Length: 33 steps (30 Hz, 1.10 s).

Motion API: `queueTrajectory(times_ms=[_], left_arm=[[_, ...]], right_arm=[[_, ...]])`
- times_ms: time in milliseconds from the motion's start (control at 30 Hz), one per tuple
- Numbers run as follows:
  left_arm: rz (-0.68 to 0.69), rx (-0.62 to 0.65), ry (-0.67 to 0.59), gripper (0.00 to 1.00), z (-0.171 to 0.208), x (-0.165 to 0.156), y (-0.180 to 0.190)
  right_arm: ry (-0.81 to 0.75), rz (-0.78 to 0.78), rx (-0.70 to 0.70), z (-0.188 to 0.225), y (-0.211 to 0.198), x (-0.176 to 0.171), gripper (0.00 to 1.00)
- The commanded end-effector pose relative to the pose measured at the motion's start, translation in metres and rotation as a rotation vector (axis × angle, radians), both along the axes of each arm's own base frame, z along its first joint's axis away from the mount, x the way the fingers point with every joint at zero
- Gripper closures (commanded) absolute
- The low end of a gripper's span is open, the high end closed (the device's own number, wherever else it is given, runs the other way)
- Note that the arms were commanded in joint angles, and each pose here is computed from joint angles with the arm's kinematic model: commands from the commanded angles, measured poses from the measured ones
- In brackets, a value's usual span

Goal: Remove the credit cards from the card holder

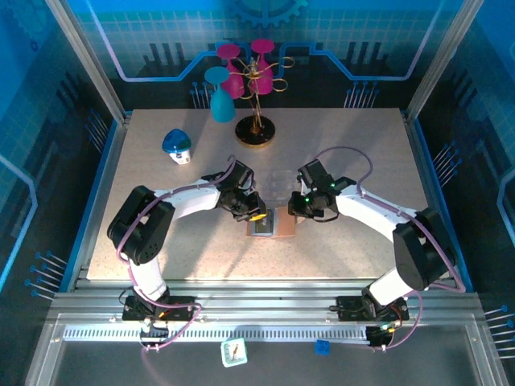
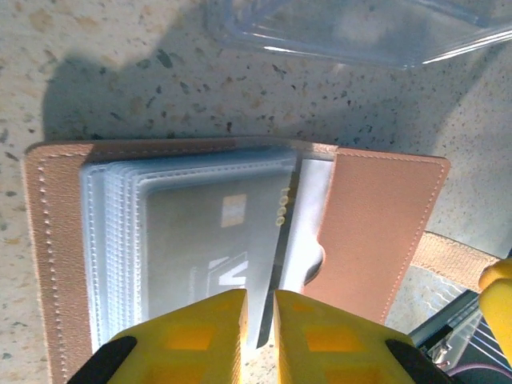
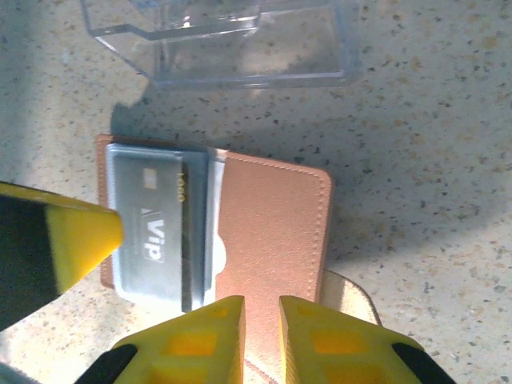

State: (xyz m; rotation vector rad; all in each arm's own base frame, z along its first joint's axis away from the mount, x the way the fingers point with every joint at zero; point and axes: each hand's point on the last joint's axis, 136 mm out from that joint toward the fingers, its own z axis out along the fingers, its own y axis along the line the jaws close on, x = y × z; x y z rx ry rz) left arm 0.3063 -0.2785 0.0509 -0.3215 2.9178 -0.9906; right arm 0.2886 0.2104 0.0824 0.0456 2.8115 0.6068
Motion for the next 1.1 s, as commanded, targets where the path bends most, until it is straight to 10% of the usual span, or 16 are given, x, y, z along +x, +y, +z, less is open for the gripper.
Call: queueTrajectory(times_ms=[0, 233, 1067], left_arm=[[-0.011, -0.052, 0.012, 0.83, 0.008, 0.0, -0.013], [-0.038, -0.036, 0.042, 0.84, -0.002, -0.008, -0.011], [-0.043, 0.143, 0.068, 0.84, -0.034, -0.017, 0.018]], right_arm=[[0.011, 0.041, 0.091, 0.01, 0.02, -0.004, 0.82], [0.143, 0.099, 0.208, -0.019, 0.047, -0.014, 0.86], [0.202, 0.081, -0.046, -0.081, 0.009, -0.017, 0.9]])
